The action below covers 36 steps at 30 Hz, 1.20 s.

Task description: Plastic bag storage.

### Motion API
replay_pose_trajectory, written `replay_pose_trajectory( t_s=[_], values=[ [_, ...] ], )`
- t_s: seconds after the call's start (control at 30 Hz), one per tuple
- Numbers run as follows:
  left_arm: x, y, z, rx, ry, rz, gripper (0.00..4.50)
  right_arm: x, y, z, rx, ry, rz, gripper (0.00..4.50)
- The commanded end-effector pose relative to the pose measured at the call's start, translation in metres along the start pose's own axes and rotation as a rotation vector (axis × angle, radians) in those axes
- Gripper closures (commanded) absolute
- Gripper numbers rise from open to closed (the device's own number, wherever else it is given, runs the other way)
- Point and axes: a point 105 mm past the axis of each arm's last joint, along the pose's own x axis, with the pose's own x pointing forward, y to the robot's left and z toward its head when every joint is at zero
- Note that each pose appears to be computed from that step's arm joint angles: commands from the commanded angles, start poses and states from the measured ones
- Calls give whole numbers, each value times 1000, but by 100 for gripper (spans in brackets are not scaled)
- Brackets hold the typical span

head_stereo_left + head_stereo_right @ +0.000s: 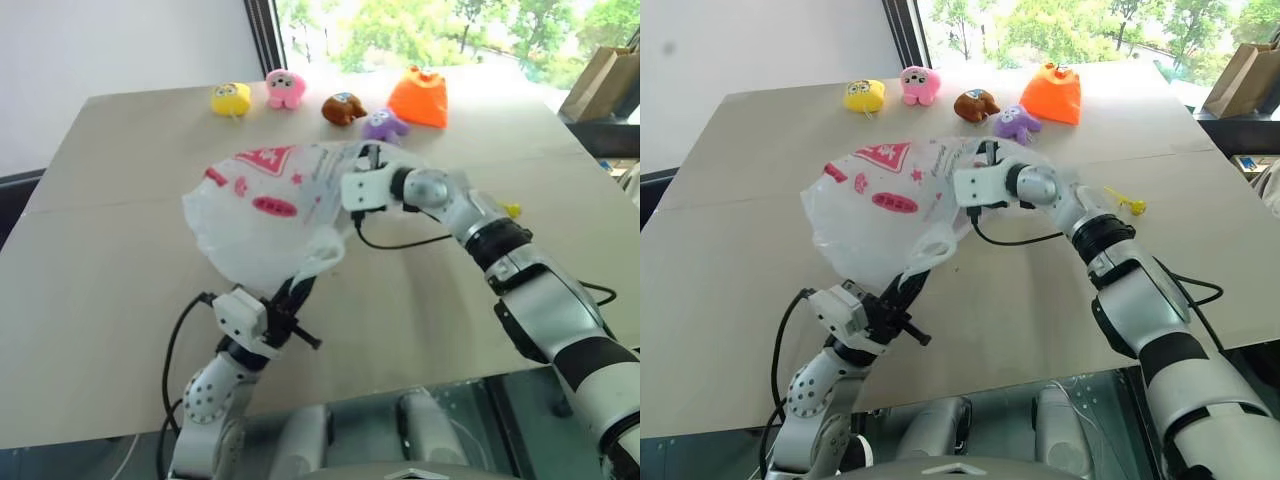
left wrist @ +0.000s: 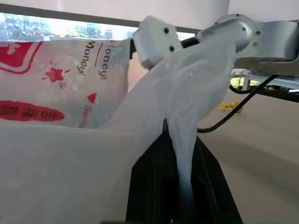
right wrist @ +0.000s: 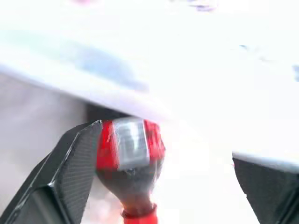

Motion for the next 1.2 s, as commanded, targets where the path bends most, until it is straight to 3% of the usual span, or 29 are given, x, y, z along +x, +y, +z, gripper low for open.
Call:
replay_pose_trajectory(
  t_s=[0.03, 0.17, 0.27, 0.33, 0.43, 0.53, 0.63, 0.7, 0.77, 0.97, 1.2],
  values=[
    [-4, 21, 1, 31, 20, 117, 450, -20, -6, 7, 263, -71, 66, 8],
    [-4, 43, 6, 37, 0, 239, 450, -73, 36, 17, 602, -118, 411, 8],
    [-3, 55, 11, 45, -11, 310, 450, -113, 55, 33, 714, -170, 555, 8],
    [-1, 62, 16, 41, -24, 358, 450, -135, 55, 47, 790, -257, 556, 8],
    [2, 63, 18, 38, -25, 376, 450, -151, 25, 55, 898, -379, 369, 8],
    [4, 56, 16, 35, -23, 365, 450, -159, -15, 20, 949, -305, 32, 8],
    [1, 44, 16, 24, -25, 316, 450, -183, -34, -70, 941, 81, -333, 8],
    [-3, 37, 13, 25, -10, 282, 450, -212, -27, -120, 848, 351, -436, 8],
    [-8, 33, 9, 24, 10, 263, 450, -231, -14, -150, 865, 482, -472, 8],
    [-12, 17, -4, 131, 100, 129, 450, -226, 16, -190, 961, 559, -432, 8],
    [-23, 18, -21, 340, 185, 32, 450, -205, 30, -198, 1014, 509, -352, 8]
  ],
)
